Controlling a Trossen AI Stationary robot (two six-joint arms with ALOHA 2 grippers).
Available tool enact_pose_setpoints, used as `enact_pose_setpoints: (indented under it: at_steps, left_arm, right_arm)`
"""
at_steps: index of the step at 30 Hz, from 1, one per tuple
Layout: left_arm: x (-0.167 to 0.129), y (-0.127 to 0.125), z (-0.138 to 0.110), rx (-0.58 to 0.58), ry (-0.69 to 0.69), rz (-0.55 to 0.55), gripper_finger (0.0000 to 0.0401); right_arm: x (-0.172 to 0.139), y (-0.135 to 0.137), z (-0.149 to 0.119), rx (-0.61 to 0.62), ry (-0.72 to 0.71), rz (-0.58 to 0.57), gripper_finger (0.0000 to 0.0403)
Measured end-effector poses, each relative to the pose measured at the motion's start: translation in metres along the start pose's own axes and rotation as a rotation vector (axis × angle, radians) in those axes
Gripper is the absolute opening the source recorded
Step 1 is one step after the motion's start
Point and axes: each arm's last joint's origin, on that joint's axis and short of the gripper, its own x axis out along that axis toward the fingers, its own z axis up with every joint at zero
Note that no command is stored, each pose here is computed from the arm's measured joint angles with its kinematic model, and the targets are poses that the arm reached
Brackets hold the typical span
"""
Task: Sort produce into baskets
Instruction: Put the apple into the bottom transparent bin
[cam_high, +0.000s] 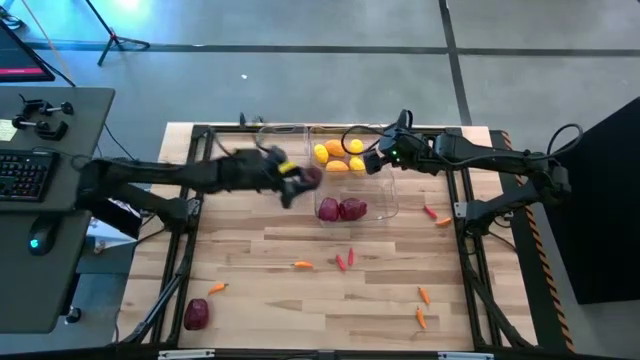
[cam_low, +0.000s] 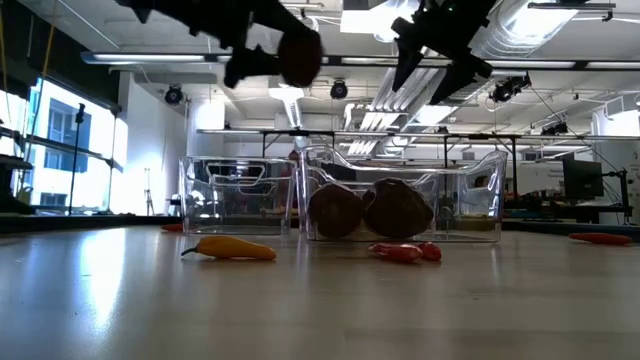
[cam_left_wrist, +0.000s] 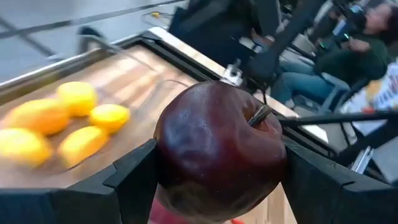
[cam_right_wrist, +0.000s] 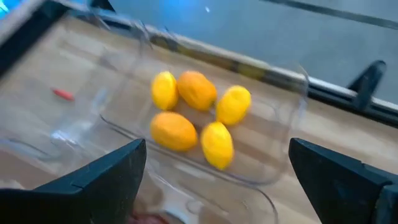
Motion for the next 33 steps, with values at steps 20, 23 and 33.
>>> enact_pose_setpoints:
  at_steps: [20,23,33]
  left_arm:
    - [0.063,0.01,0.003,0.065,0.046,-0.04,0.0304]
    - [0.063,0.014,0.004,0.065,0.044,-0.031,0.0338]
    - [0.045,0.005,0.029,0.056,0.055,-0.096,0.0376]
  right_arm:
    - [-0.022,-0.005,0.012,0.046,-0.108,0.089,0.0383]
    - [-0.022,-0.005,0.012,0.046,-0.108,0.089,0.0383]
    - [-0.022,-0.005,0.012,0.038,-0.108,0.087,0.0383]
